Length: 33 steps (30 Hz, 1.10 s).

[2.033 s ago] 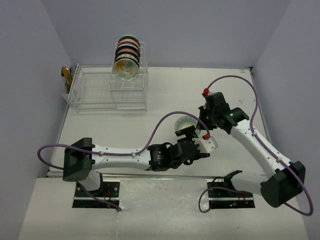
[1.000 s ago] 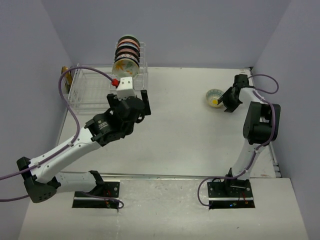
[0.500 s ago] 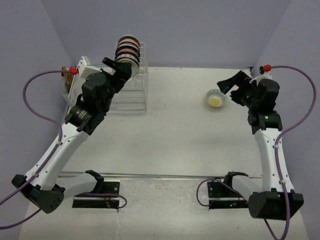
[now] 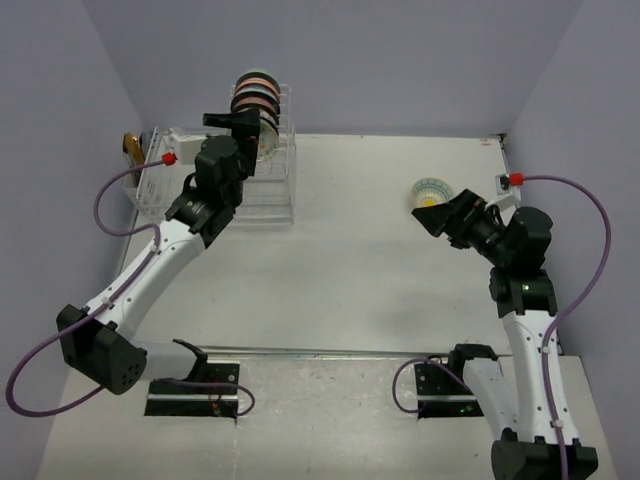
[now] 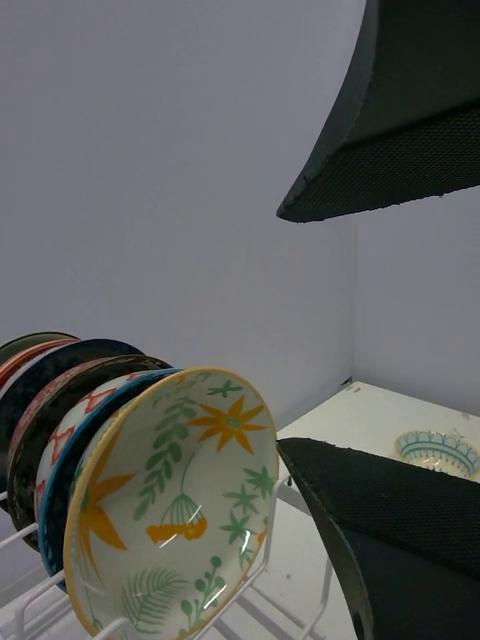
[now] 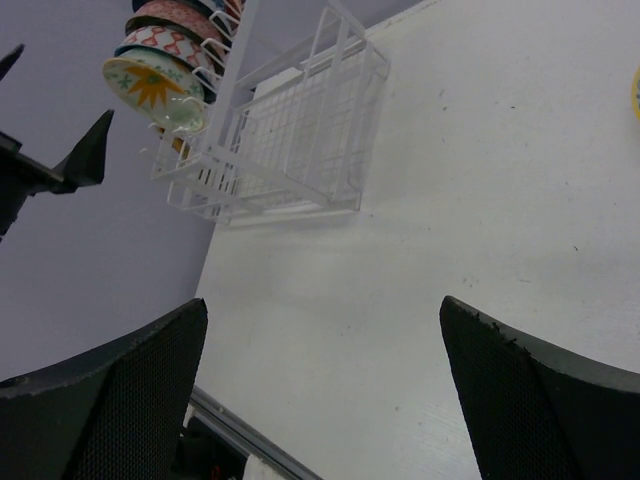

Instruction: Unload the bowls from the dish rack

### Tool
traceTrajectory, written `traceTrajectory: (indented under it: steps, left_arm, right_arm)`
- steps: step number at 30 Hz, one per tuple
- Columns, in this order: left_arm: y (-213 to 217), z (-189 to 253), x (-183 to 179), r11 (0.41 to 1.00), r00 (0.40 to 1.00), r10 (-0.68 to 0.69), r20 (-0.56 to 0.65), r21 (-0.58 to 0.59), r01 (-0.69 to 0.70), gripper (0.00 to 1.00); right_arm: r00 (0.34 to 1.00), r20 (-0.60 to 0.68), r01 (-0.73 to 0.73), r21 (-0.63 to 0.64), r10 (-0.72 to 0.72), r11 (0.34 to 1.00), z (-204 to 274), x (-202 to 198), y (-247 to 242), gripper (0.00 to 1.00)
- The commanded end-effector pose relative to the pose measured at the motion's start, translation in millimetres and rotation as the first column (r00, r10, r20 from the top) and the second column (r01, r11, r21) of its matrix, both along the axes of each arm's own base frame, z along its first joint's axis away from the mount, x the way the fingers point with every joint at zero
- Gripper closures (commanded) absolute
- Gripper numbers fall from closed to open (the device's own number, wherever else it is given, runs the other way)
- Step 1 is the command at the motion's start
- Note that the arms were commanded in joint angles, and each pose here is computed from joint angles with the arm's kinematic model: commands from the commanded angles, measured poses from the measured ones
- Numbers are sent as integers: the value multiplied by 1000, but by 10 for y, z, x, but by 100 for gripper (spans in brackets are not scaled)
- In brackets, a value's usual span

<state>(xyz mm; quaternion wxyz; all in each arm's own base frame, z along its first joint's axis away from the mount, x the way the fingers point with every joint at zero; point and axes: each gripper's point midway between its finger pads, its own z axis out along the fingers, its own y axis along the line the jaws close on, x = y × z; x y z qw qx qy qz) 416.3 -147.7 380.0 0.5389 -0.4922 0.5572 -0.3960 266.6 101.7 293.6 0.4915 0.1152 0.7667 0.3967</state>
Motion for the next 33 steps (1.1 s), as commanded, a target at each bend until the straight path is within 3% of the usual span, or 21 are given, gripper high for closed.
traceTrajectory:
  steps: [1, 12, 15, 23, 27, 30, 33]
  left_arm:
    - [146, 118, 200, 992, 995, 96, -2, -88, -96, 13]
    - [260, -27, 556, 988, 990, 137, -25, -70, -138, 43]
    - [286, -54, 592, 989, 991, 134, -23, -65, -136, 58]
    - [268, -221, 593, 989, 993, 113, -39, -95, -116, 76]
    - [264, -284, 559, 987, 994, 103, -39, -117, -107, 93]
    - [269, -327, 553, 987, 993, 105, -46, -118, -110, 100]
    - [270, -317, 550, 987, 993, 105, -44, -118, -110, 100]
  right_arm:
    - [996, 65, -52, -11, 52, 999, 209, -158, 70, 2]
    - [989, 138, -43, -67, 52, 997, 420, -317, 47, 2]
    - [987, 152, -42, -72, 53, 996, 437, -331, 47, 2]
    - [982, 178, -44, -79, 58, 996, 512, -390, 53, 2]
    - [978, 199, -46, -93, 64, 995, 585, -456, 57, 2]
    - [974, 216, -45, -98, 65, 994, 646, -501, 59, 2]
    - [970, 232, -42, -105, 66, 994, 699, -543, 58, 2]
